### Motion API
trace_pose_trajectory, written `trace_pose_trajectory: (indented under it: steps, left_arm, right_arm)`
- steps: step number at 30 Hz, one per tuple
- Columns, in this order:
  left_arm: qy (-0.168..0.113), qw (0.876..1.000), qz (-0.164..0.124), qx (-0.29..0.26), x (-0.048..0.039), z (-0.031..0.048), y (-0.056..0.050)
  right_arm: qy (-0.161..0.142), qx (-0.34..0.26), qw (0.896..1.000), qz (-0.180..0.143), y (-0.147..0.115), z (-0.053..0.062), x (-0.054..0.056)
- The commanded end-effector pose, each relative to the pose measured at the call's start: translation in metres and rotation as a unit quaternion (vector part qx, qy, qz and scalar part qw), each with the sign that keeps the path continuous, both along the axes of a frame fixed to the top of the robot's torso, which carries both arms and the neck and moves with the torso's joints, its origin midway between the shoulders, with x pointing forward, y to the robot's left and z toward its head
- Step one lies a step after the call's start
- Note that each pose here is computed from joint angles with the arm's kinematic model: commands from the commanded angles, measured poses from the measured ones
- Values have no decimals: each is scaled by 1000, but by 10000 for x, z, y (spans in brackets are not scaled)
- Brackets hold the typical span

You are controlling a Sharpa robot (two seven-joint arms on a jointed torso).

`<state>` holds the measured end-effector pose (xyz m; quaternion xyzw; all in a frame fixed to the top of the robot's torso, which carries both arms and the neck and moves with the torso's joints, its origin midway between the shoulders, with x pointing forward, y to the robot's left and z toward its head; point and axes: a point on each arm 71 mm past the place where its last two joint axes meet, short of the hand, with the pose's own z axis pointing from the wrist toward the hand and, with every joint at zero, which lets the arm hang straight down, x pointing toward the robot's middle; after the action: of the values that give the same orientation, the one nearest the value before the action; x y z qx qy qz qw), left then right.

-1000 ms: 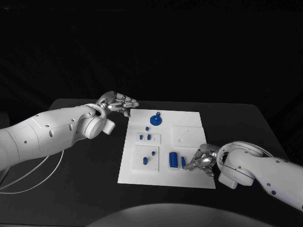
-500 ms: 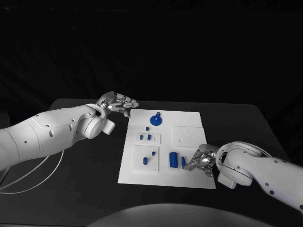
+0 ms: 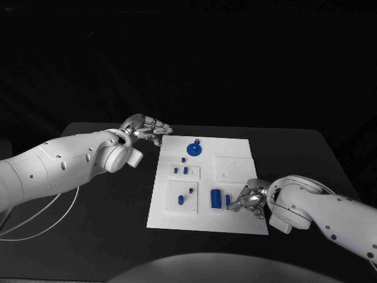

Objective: Assemble the parts on the task board

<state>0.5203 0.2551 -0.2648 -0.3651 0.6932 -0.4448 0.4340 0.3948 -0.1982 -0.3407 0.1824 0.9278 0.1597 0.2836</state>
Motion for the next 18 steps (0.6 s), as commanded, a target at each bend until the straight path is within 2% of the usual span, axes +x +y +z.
trace_pose_trajectory:
  steps: [1, 18]
  left_arm:
    - [1, 1000, -9, -2, -5, 4, -23]
    - [1, 1000, -10, -2, -3, 3, -28]
  right_arm:
    - [3, -6, 1000, 8, 11, -16, -2]
    - [4, -2, 1000, 5, 27, -46, 16]
